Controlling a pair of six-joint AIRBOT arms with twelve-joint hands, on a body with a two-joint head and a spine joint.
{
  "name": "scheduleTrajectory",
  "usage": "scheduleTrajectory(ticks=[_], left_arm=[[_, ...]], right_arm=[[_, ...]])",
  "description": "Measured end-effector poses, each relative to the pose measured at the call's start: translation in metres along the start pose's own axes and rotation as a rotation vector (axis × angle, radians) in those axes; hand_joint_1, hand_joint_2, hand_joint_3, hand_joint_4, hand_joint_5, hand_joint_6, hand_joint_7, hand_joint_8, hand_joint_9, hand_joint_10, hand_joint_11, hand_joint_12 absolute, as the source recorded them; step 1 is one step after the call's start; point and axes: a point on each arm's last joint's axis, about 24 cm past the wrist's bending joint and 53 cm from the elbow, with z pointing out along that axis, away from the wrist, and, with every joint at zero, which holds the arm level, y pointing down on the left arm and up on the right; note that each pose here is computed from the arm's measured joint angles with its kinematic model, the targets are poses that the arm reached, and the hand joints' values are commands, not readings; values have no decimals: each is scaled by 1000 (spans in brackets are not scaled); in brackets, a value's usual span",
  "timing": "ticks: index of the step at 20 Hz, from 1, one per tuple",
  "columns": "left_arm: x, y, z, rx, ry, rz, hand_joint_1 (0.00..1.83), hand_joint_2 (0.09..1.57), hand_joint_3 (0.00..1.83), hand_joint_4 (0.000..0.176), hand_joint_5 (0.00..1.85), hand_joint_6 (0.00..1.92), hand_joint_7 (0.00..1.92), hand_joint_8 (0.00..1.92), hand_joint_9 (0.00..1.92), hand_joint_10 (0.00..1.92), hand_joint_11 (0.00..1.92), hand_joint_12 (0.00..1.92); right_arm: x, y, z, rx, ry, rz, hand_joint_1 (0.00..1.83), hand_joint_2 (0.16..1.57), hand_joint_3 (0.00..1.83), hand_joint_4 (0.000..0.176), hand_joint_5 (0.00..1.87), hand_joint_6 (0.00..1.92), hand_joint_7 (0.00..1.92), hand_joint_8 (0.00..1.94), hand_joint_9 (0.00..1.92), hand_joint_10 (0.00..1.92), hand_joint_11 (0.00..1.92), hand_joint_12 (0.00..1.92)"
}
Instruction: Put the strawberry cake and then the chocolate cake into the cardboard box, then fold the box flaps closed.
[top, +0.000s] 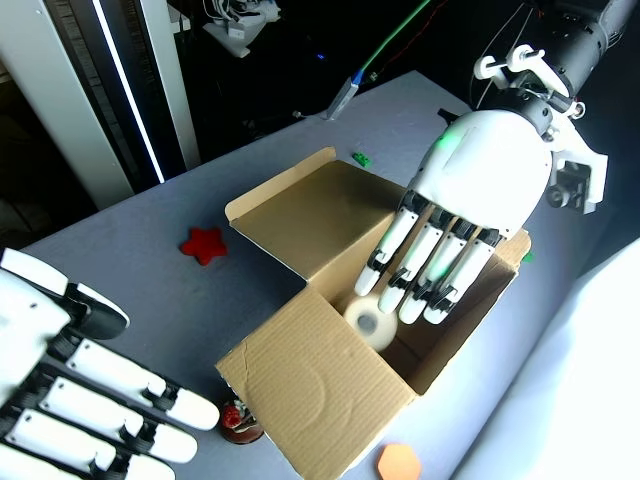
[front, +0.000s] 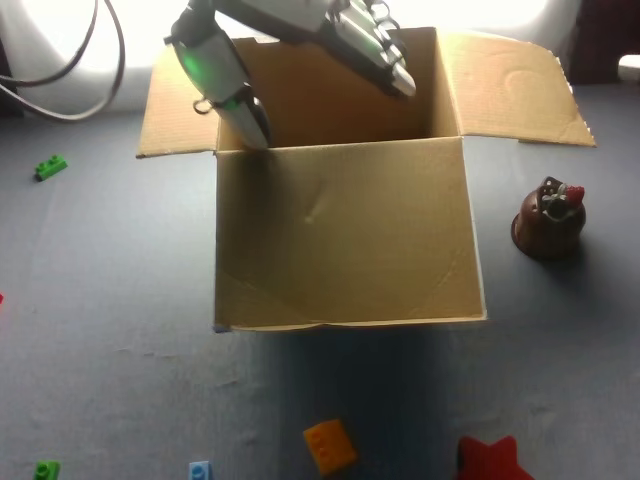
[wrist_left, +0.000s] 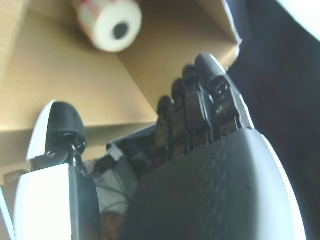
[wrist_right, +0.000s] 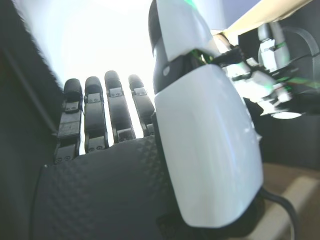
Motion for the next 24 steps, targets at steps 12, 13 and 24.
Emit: scheduleTrajectory(ticks=[12, 13, 24], left_arm=[[25, 14, -66, -58, -7, -12, 0, 1285, 0, 40, 105, 1, 148, 1, 134, 1, 0, 602], [30, 14, -73, -61, -9, -15, 0, 1284, 0, 35, 93, 1, 127, 1, 105, 2, 0, 537], [109, 10, -143, -127, 25, -96, 0, 1291, 2, 20, 58, 0, 79, 0, 51, 0, 0, 391]], right_arm=[[26, -39, 49, 82, 29, 132, 947, 1064, 0, 2, 51, 8, 114, 4, 74, 9, 0, 307], [26, -41, 52, 85, 24, 133, 922, 1073, 0, 2, 39, 2, 103, 1, 66, 4, 0, 317], [75, -52, 95, 91, 74, 125, 1026, 1062, 0, 23, 6, 0, 57, 0, 36, 2, 0, 327]])
